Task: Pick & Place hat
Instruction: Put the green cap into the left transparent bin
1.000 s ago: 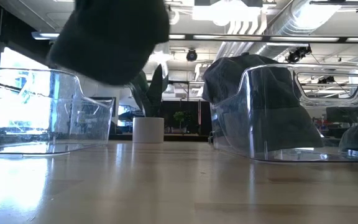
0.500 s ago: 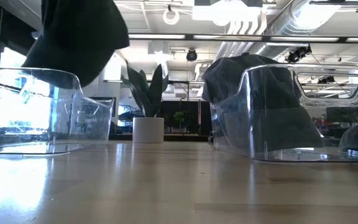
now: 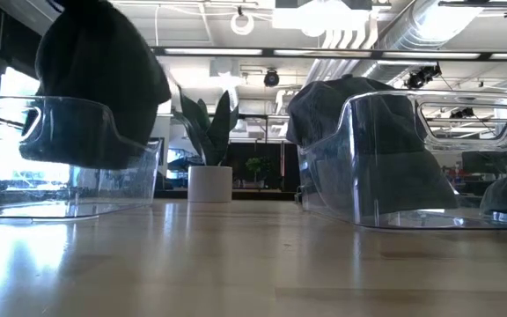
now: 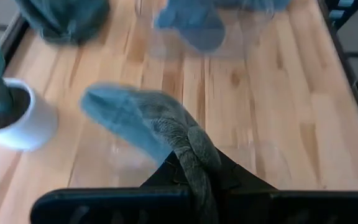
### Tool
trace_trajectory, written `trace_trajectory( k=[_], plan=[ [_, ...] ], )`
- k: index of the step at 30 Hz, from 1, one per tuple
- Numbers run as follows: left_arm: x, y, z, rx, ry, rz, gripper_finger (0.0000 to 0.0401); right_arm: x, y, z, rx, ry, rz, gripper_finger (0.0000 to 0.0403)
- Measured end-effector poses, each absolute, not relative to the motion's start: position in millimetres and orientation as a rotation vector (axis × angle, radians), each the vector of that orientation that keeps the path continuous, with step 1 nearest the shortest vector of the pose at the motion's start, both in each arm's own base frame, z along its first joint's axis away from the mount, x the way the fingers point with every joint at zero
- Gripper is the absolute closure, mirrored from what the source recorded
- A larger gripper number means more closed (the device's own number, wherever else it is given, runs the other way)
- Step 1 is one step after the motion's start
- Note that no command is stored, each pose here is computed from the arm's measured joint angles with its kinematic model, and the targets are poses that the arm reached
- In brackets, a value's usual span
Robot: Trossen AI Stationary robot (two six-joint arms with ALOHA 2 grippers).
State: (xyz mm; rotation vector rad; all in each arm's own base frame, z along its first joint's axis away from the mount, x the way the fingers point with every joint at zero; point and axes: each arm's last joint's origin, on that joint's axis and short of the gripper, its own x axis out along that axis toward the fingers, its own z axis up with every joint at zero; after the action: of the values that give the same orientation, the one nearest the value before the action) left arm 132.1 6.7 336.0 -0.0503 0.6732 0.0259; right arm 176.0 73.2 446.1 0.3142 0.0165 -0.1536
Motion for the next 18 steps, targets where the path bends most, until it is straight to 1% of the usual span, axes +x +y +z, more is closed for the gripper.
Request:
trace_trajectory(
  k=[3, 5, 7, 12, 18],
  plan=[
    [136.6, 7.0, 328.8, -0.036, 0.633, 0.022, 0.0401, 181.7, 70.5, 446.5, 0.322, 0.006, -0.149, 0.0236],
    [135.9, 6.9, 320.4, -0.035, 0.661, 0.021, 0.0401, 184.4, 67.7, 447.0, 0.338, -0.002, -0.148, 0.0236],
    [139.0, 6.9, 318.6, -0.030, 0.635, 0.014, 0.0401, 185.7, 64.9, 447.2, 0.356, -0.003, -0.140, 0.0236],
    [142.2, 6.9, 303.2, -0.026, 0.665, 0.003, 0.0401, 188.5, 58.5, 447.7, 0.394, -0.006, -0.123, 0.0236],
    [145.1, 6.2, 294.7, -0.004, 0.659, -0.038, 0.0401, 190.7, 52.7, 447.7, 0.423, -0.006, -0.115, 0.0237]
  ],
)
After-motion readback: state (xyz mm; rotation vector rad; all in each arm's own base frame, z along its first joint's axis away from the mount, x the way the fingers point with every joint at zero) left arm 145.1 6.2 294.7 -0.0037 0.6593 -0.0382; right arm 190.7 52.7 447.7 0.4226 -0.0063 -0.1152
